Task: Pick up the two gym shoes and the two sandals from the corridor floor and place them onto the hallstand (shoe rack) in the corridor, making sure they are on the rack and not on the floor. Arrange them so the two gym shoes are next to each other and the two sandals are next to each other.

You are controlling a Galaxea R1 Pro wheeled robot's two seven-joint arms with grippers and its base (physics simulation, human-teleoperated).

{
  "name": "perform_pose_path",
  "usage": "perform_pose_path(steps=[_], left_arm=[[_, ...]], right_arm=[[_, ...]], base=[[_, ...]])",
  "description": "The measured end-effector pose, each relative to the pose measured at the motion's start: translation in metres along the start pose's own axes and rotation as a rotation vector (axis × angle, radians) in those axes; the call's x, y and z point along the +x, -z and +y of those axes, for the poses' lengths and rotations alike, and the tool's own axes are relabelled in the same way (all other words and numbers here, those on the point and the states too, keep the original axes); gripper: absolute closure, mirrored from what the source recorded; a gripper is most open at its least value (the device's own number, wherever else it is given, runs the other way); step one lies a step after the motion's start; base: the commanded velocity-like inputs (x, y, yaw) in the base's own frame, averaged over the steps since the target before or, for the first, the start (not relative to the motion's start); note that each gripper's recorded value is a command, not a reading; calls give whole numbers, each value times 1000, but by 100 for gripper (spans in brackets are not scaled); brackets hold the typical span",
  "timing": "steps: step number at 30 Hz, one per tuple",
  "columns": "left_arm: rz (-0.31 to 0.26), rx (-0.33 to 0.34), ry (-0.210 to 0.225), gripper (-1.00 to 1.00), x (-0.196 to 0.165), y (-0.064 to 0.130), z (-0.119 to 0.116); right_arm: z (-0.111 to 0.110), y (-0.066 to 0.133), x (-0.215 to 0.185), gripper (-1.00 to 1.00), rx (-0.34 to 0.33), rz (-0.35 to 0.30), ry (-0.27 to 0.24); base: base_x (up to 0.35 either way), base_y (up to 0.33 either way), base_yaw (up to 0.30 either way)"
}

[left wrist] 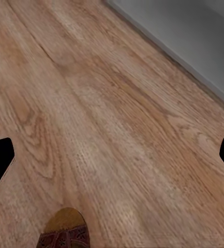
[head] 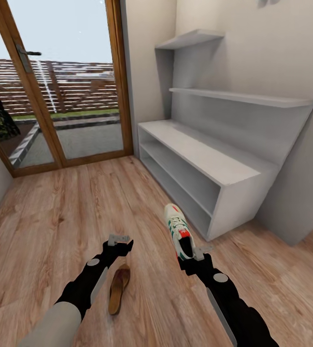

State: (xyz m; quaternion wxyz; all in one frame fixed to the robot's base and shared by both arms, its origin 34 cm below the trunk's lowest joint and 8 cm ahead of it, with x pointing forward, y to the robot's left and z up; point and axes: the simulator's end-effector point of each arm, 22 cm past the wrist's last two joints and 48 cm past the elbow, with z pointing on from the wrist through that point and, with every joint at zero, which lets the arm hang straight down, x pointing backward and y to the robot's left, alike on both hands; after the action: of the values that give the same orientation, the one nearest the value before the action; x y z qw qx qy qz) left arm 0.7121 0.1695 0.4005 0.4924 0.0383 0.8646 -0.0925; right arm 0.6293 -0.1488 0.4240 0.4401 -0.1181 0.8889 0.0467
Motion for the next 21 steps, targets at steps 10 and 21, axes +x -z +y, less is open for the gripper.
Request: perform_pose_path(steps=[10,21], left_arm=[[0,0,0,-100,0,0,0],[40,-1,5,-100,20,0,0]], right_arm=[[0,0,0,100,-1,0,0],[0,0,0,100,0,-1,0]], base=[[337,76,0],[17,1,0]])
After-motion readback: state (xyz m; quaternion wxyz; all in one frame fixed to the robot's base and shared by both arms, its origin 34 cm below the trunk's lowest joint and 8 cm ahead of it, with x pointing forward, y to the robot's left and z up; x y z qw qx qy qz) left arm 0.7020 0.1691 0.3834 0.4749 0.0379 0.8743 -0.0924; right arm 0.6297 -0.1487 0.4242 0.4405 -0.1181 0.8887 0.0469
